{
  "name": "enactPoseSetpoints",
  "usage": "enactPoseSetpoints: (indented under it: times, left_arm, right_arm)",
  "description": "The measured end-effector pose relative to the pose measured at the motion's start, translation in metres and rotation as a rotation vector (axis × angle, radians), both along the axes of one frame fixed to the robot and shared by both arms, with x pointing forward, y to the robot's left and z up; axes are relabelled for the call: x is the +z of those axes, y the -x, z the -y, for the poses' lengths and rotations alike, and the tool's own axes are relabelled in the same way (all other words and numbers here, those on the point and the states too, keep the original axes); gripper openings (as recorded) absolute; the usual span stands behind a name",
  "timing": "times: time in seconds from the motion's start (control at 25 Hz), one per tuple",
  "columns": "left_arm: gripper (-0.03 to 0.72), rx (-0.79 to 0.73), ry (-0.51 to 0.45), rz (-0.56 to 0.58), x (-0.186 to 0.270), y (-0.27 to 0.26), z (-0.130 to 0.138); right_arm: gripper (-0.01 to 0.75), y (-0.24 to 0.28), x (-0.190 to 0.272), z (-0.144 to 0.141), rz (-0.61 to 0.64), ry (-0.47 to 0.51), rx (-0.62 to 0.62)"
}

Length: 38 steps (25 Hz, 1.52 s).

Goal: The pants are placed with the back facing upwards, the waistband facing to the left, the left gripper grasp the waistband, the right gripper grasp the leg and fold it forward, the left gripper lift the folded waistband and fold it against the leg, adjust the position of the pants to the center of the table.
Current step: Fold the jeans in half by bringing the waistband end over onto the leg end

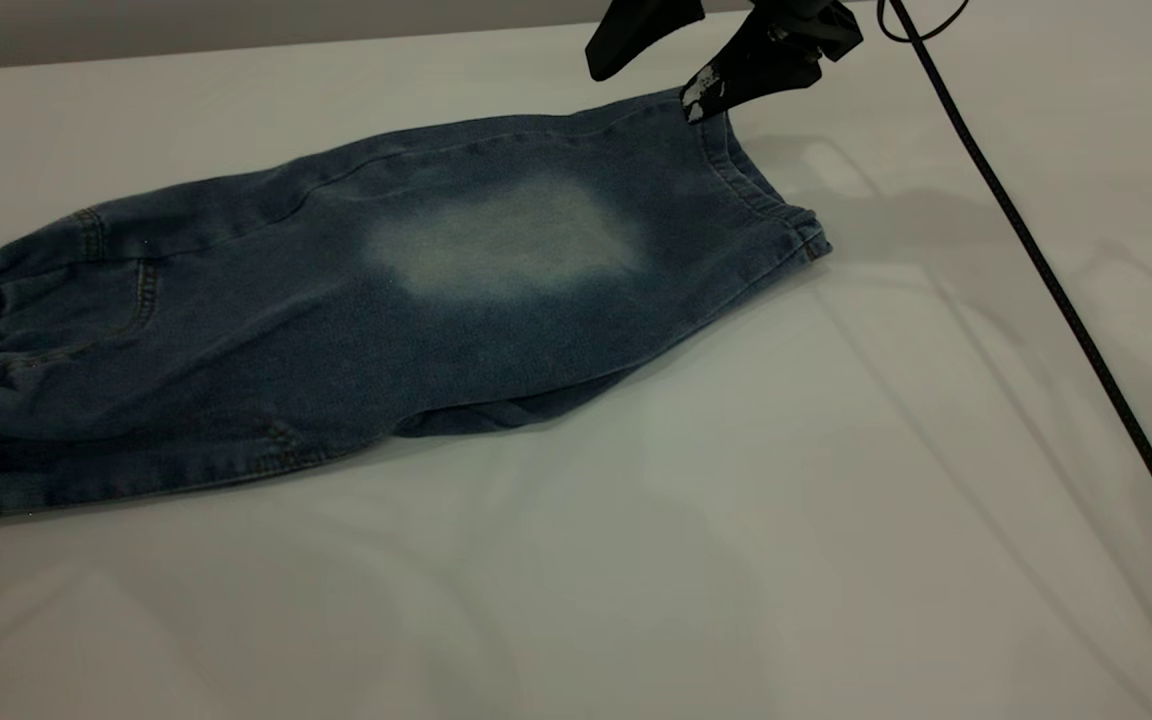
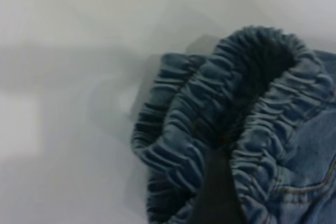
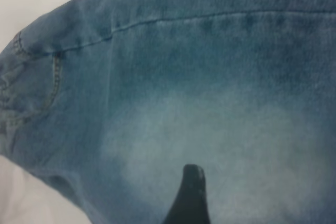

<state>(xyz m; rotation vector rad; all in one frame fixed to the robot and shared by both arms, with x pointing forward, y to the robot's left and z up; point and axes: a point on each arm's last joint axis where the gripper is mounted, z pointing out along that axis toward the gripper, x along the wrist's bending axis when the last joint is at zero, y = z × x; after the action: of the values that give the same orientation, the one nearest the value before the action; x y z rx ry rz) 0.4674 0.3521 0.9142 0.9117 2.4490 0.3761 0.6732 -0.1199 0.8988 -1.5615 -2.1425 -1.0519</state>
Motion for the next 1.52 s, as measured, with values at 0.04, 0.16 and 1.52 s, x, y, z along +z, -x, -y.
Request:
enactPoseSetpoints:
  times: [0.04,0.16,1.52]
  left_arm:
    - [0.486,-0.012,0.021,-0.018,0.002,0.000,-0.006]
    - [0.486,-0.040,0.079,-0.041,0.010,-0.002,-0.020]
    - [0.622,-0.132,0.144,-0.214,-0.033,0.002,-0.040]
  right_arm:
    - [0.572,0.001,0.000,0.000,-0.002,-0.002,0.006]
    - [0.572,0.001,0.000,0.000,0.004,0.000,0.015]
    - [0.572,0.001,-0.014,-0.002,-0.013,-0.017,0.033]
